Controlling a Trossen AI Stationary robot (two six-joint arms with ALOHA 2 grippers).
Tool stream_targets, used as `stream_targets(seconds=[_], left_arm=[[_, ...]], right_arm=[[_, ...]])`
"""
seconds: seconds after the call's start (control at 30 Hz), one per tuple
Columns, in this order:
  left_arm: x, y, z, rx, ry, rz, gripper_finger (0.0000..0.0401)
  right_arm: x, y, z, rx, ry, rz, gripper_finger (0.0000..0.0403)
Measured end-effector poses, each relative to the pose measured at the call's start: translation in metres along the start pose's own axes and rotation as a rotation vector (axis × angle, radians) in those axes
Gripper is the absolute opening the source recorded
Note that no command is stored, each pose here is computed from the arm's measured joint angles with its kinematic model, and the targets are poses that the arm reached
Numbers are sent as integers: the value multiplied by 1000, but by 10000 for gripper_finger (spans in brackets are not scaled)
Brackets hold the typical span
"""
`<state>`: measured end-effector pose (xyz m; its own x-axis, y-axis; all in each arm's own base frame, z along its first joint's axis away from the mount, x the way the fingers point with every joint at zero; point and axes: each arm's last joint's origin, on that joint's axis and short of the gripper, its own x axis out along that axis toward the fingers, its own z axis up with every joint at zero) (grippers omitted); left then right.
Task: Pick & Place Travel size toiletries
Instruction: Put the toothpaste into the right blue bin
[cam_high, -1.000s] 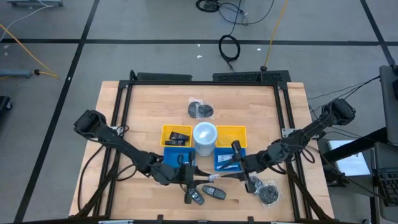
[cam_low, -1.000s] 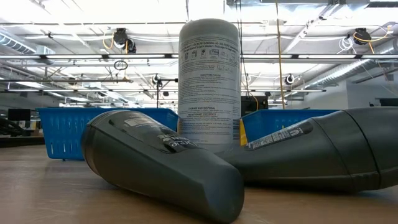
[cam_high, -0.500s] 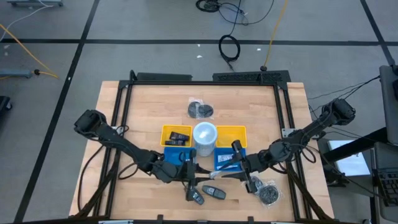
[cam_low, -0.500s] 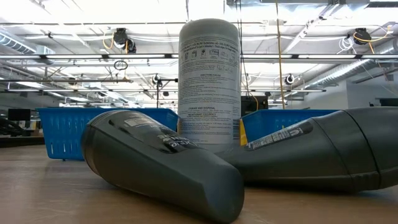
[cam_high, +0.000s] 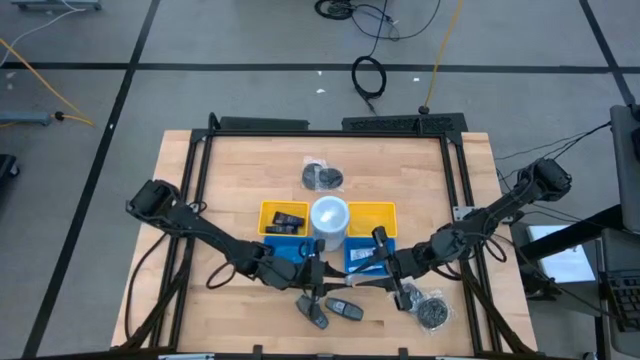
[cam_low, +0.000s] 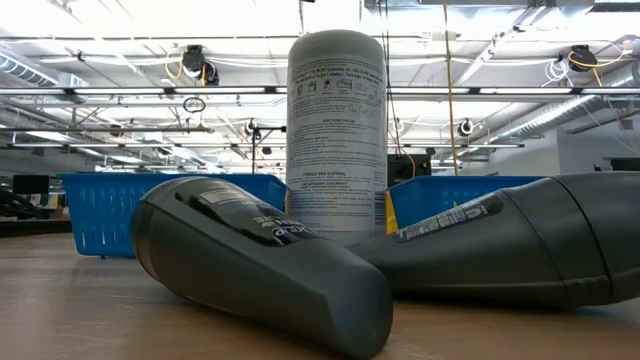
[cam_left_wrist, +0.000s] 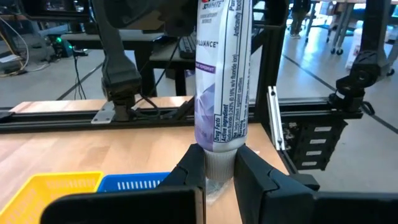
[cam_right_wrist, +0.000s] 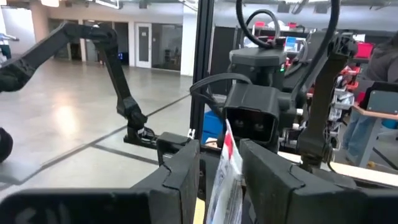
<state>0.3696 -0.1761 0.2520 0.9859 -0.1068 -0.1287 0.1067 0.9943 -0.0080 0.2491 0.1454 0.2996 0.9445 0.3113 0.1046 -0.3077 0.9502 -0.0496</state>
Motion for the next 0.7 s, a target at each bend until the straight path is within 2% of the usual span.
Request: stream_targets(seconds=[0.3,0.4,0.53,0.7], left_arm=[[0,-1,0,1,-2,-4,33],[0,-1,0,1,-1,-4,33],[0,-1,0,1,-1,-4,33],[0,-1,0,2,3,0,70]], right_arm=[[0,0,0,-1,-2,0,106],[0,0,0,-25,-2,0,80],[0,0,0,-62,-1,1,15],[0,0,0,-72,2,1,3]])
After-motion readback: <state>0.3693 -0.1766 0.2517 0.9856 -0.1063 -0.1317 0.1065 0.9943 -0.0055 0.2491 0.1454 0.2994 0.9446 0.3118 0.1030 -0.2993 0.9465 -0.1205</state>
